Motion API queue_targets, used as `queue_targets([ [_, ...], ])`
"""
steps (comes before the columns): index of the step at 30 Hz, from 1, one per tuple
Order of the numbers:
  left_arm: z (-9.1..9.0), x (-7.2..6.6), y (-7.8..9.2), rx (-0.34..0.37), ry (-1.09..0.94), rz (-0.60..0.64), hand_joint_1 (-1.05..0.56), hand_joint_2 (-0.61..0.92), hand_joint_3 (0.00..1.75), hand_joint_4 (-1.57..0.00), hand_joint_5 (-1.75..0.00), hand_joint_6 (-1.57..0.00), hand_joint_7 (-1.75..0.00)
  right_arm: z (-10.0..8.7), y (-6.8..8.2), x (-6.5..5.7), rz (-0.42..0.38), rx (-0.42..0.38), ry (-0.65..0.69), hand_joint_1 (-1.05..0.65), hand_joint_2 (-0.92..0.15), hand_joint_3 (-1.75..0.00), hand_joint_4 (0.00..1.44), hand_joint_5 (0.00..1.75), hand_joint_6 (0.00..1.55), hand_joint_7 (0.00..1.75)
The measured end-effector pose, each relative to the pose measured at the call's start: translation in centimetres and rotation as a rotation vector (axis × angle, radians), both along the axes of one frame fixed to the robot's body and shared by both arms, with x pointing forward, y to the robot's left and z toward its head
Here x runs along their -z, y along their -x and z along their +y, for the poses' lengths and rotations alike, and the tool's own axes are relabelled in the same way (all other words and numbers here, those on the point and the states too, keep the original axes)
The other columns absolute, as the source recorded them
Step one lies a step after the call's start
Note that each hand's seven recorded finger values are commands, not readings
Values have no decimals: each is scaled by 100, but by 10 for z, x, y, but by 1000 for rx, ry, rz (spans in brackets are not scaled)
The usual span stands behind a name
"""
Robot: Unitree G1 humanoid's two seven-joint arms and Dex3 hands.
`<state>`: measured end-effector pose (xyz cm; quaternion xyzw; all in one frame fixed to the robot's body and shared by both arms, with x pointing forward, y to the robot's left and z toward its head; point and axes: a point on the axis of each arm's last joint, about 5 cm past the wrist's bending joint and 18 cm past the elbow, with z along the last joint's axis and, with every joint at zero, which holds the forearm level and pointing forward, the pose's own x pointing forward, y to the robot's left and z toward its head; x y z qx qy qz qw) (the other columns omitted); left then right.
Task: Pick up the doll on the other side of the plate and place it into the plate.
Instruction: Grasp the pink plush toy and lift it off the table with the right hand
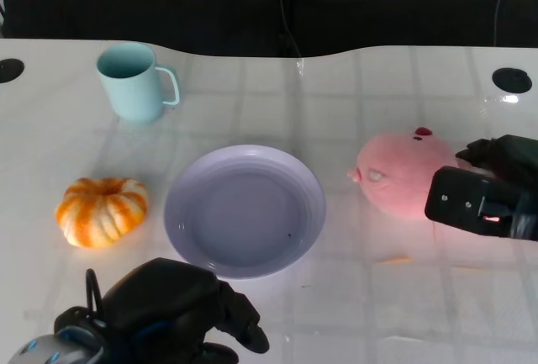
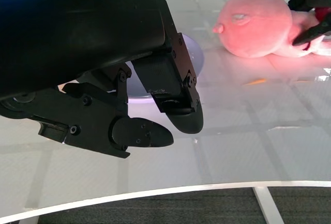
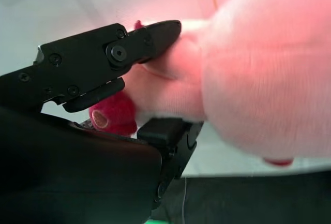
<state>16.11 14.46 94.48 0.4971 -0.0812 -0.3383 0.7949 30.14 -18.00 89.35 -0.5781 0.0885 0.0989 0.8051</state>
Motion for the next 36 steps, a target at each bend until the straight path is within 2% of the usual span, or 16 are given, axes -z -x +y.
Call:
queue_targets([
  [1, 0, -1, 0, 2, 2, -2, -26, 92, 28, -75, -126, -109, -1, 0, 1, 2, -22, -7, 13, -25, -92, -13, 84, 113, 130, 2],
  [2, 0, -1, 1, 3, 4, -4, -26, 92, 28, -75, -127, -109, -1, 1, 1, 3, -43, -22, 32, -26, -92, -17, 80, 103, 128, 1],
  [6, 0, 2, 5, 4, 5, 11, -27, 92, 28, -75, -131, -110, -2, 3, 4, 7, -80, -58, 50, -28, -92, -24, 77, 111, 127, 3],
  [7, 0, 3, 7, 5, 4, 15, -27, 92, 27, -76, -133, -111, -2, 3, 4, 7, -82, -54, 41, -25, -92, -23, 75, 147, 109, 67],
  [8, 0, 4, 8, 7, 2, 16, -27, 92, 27, -76, -134, -111, -2, 3, 5, 8, -84, -45, 27, -24, -92, -23, 75, 161, 92, 108],
  [9, 0, 3, 9, 9, -1, 13, -27, 92, 26, -76, -134, -111, -2, 3, 6, 7, -86, -32, 1, -23, -92, -24, 75, 169, 81, 134],
  [11, 0, 2, 12, 12, 5, 5, -26, 92, 25, -76, -134, -111, -2, 5, 9, 7, -87, -6, -51, -22, -91, -28, 78, 173, 74, 153],
  [12, 0, 0, 13, 14, 9, -1, -25, 92, 25, -76, -134, -111, -2, 7, 11, 8, -87, -1, -68, -22, -90, -30, 76, 171, 71, 156],
  [14, 0, -2, 14, 14, 14, -11, -24, 92, 22, -77, -136, -111, -2, 10, 14, 8, -91, 0, -92, -22, -88, -34, 77, 154, 78, 138],
  [15, 0, -3, 14, 13, 15, -16, -24, 92, 22, -77, -137, -111, -2, 11, 15, 9, -98, -7, -95, -22, -86, -37, 78, 153, 80, 136],
  [16, 0, -4, 14, 12, 16, -19, -24, 92, 22, -75, -135, -111, -2, 12, 17, 9, -107, -9, -99, -22, -84, -40, 75, 164, 78, 146],
  [18, 0, -5, 15, 12, 17, -20, -25, 92, 23, -75, -134, -110, -2, 13, 20, 12, -124, -4, -111, -20, -79, -47, 76, 171, 74, 159],
  [19, 0, -5, 15, 12, 15, -16, -25, 92, 23, -75, -132, -109, -1, 14, 22, 13, -133, 5, -131, -18, -68, -69, 80, 173, 73, 168],
  [25, 0, -6, 14, 14, 10, -13, -25, 92, 22, -77, -127, -110, -2, 14, 29, 13, -152, 66, -280, -16, -40, -127, 90, 175, 74, 175],
  [30, 1, -3, 10, 15, -2, -5, -26, 92, 24, -75, -123, -109, -1, 16, 28, 0, -236, 64, -419, -12, -38, -134, 93, 175, 77, 175],
  [36, 3, 0, 6, 10, -7, 2, -26, 92, 24, -76, -125, -109, -1, 31, 31, -22, -290, -34, -599, -8, -30, -143, 95, 175, 80, 175],
])
